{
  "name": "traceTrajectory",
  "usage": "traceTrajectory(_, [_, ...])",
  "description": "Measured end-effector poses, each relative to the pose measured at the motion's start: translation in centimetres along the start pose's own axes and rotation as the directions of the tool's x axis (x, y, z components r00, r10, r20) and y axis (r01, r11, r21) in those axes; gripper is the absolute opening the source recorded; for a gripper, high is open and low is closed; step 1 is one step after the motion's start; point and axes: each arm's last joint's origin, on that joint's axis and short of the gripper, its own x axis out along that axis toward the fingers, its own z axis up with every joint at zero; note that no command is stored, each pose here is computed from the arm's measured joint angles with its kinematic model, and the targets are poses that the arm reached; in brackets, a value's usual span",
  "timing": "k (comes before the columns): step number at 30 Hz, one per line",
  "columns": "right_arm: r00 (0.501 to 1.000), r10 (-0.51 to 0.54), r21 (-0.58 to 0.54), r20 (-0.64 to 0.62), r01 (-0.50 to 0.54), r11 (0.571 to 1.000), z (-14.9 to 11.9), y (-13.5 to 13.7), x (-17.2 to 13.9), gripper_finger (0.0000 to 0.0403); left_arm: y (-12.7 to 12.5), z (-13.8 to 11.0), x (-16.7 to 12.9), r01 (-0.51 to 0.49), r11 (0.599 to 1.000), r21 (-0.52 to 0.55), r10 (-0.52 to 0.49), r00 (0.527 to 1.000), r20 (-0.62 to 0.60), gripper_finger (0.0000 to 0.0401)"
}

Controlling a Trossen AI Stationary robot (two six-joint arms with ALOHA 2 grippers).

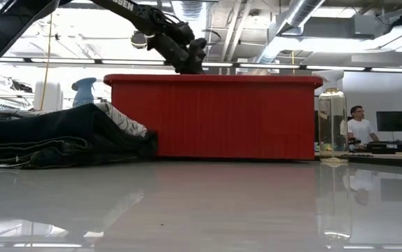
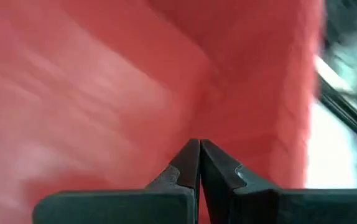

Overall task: Fold Laundry from Bin
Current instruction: Adjust the red laundry bin, then adjust the stack of folded clothes on the table

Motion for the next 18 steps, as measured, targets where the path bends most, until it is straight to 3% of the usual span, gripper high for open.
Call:
traceTrajectory(4, [1.0,-0.005,0.0,-0.001,0.005,1.0,0.0,0.0,0.0,0.0029,0.5,2.5,-2.4,-0.128,0.975,0.182,0.099,0.982,0.161,0.0007])
traceTrajectory(8, [0.994,-0.101,0.0,-0.035,0.101,0.995,-0.1,-0.4,0.4,0.0029,0.3,4.2,-4.5,-0.246,0.869,0.43,0.138,0.954,0.267,0.0043])
traceTrajectory(10, [0.987,-0.152,0.006,-0.054,0.152,0.988,-0.2,-0.9,0.7,0.0029,0.5,4.4,-5.1,-0.251,0.82,0.514,0.115,0.953,0.281,0.0068])
traceTrajectory(15, [0.973,-0.198,0.105,-0.12,0.211,0.972,-0.8,-2.2,2.1,0.0029,1.8,4.9,-5.6,-0.304,0.765,0.567,0.113,0.931,0.347,0.0131])
traceTrajectory(18, [0.962,-0.207,0.155,-0.18,0.236,0.959,-1.3,-2.8,3.0,0.0029,2.9,4.9,-5.6,-0.351,0.76,0.547,0.144,0.912,0.385,0.0154])
